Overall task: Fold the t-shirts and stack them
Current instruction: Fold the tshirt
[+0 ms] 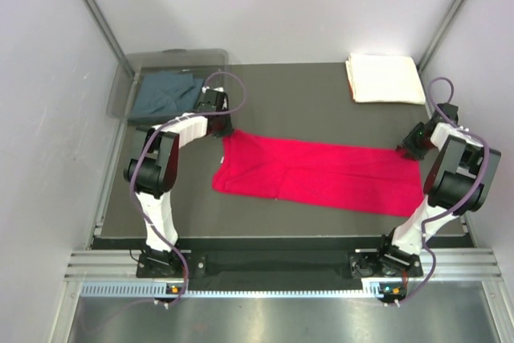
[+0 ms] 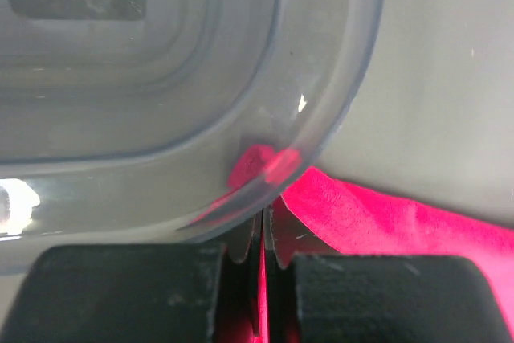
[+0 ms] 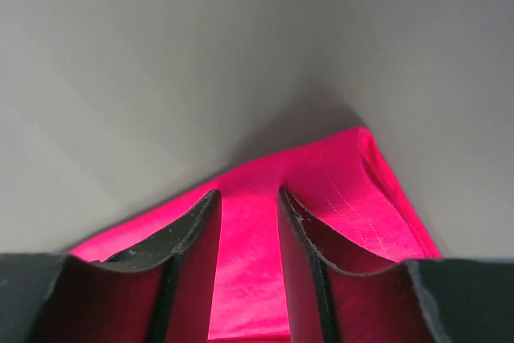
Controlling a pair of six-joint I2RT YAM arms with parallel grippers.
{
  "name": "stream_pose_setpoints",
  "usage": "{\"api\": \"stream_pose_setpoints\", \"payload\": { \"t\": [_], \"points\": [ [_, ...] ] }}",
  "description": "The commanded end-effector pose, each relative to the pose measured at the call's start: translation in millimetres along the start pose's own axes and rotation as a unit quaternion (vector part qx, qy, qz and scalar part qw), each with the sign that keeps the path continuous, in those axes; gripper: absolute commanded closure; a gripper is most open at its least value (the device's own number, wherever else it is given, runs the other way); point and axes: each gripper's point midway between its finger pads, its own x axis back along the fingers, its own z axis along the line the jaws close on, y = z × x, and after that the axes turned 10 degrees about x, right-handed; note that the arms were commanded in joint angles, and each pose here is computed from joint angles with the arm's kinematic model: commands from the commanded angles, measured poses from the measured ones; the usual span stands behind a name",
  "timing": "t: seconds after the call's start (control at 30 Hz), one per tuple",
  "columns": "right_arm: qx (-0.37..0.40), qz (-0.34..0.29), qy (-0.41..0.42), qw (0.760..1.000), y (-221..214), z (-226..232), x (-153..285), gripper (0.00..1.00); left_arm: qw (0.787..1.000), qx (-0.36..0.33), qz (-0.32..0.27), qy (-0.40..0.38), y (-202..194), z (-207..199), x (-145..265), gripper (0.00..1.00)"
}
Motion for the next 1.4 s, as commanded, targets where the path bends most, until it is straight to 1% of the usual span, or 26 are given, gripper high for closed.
{"api": "stream_pose_setpoints", "payload": {
  "t": [0.0, 0.07, 0.1, 0.13, 0.2, 0.27, 0.33, 0.37, 0.4, 0.43, 0.5, 0.57, 0.7, 0.73, 0.8, 0.83, 0.87, 0.9, 0.93, 0.97, 1.0, 1.03, 1.13, 1.17, 1.23, 1.37],
  "points": [
    [-0.010, -0.032, -0.069, 0.997, 23, -33, -17, 0.64, 0.998, 0.009, -0.043, 0.053, 20, 18, -14, 1.00],
    [-0.013, -0.037, -0.096, 0.995, 29, -45, -17, 0.63, 0.996, 0.013, -0.050, 0.068, 27, 20, -8, 0.97],
    [-0.008, -0.034, -0.105, 0.994, 29, -49, -17, 0.63, 0.996, 0.012, -0.044, 0.073, 24, 21, -3, 0.91],
    [-0.005, -0.032, -0.114, 0.993, 33, -50, -12, 0.63, 0.996, 0.010, -0.043, 0.076, 25, 22, 2, 0.89],
    [0.003, -0.045, -0.113, 0.993, 43, -44, 2, 0.62, 0.996, 0.007, -0.053, 0.070, 30, 17, 26, 0.80],
    [0.014, -0.047, -0.123, 0.991, 44, -40, 18, 0.60, 0.996, 0.011, -0.062, 0.058, 33, 13, 55, 0.65],
    [0.025, -0.063, -0.124, 0.990, 52, -32, 45, 0.54, 0.997, 0.011, -0.045, 0.064, 20, 18, 75, 0.52],
    [0.032, -0.067, -0.119, 0.990, 53, -24, 53, 0.52, 0.997, 0.013, -0.054, 0.048, 24, 11, 97, 0.50],
    [0.041, -0.086, -0.112, 0.989, 63, -17, 69, 0.47, 0.998, 0.013, -0.053, 0.043, 20, 8, 107, 0.49],
    [0.051, -0.081, -0.115, 0.989, 59, -12, 78, 0.44, 0.998, 0.011, -0.041, 0.044, 9, 12, 115, 0.48],
    [0.063, -0.094, -0.102, 0.988, 61, -1, 95, 0.38, 0.999, 0.006, -0.046, 0.007, 5, -4, 140, 0.48],
    [0.087, -0.082, -0.070, 0.990, 49, 23, 98, 0.35, 0.999, 0.009, -0.036, -0.012, -8, -11, 158, 0.47],
    [0.153, -0.061, 0.035, 0.986, 9, 96, 100, 0.31, 0.997, 0.024, 0.002, -0.077, -37, -30, 161, 0.47],
    [0.189, -0.053, 0.090, 0.976, -10, 134, 102, 0.31, 0.996, 0.036, 0.007, -0.084, -39, -34, 159, 0.48],
    [0.216, -0.025, 0.150, 0.964, -43, 168, 100, 0.29, 0.993, 0.045, 0.018, -0.104, -49, -39, 147, 0.51],
    [0.242, 0.017, 0.236, 0.941, -81, 209, 108, 0.28, 0.992, 0.064, 0.029, -0.108, -56, -40, 140, 0.53],
    [0.246, 0.019, 0.290, 0.924, -93, 236, 109, 0.29, 0.990, 0.071, 0.037, -0.112, -62, -41, 136, 0.57],
    [0.225, 0.066, 0.316, 0.919, -119, 249, 99, 0.33, 0.989, 0.075, 0.041, -0.118, -71, -38, 127, 0.61],
    [0.253, 0.099, 0.365, 0.890, -155, 279, 109, 0.34, 0.988, 0.094, 0.052, -0.113, -78, -34, 123, 0.64],
    [0.268, 0.103, 0.388, 0.876, -168, 298, 109, 0.35, 0.987, 0.104, 0.062, -0.102, -87, -28, 117, 0.66],
    [0.276, 0.124, 0.397, 0.866, -184, 315, 103, 0.37, 0.987, 0.113, 0.073, -0.092, -100, -18, 111, 0.68],
    [0.302, 0.149, 0.421, 0.842, -214, 333, 111, 0.37, 0.985, 0.126, 0.082, -0.081, -108, -12, 108, 0.72],
    [0.312, 0.189, 0.469, 0.804, -253, 366, 110, 0.40, 0.985, 0.146, 0.090, -0.021, -132, 21, 101, 0.76],
    [0.315, 0.197, 0.471, 0.800, -260, 369, 106, 0.41, 0.986, 0.149, 0.076, 0.006, -133, 34, 98, 0.79],
    [0.313, 0.217, 0.457, 0.804, -270, 367, 86, 0.41, 0.984, 0.152, 0.087, 0.035, -145, 50, 95, 0.78],
    [0.336, 0.249, 0.413, 0.809, -281, 352, 50, 0.41, 0.983, 0.144, 0.098, 0.061, -149, 59, 95, 0.77]
  ]
}}
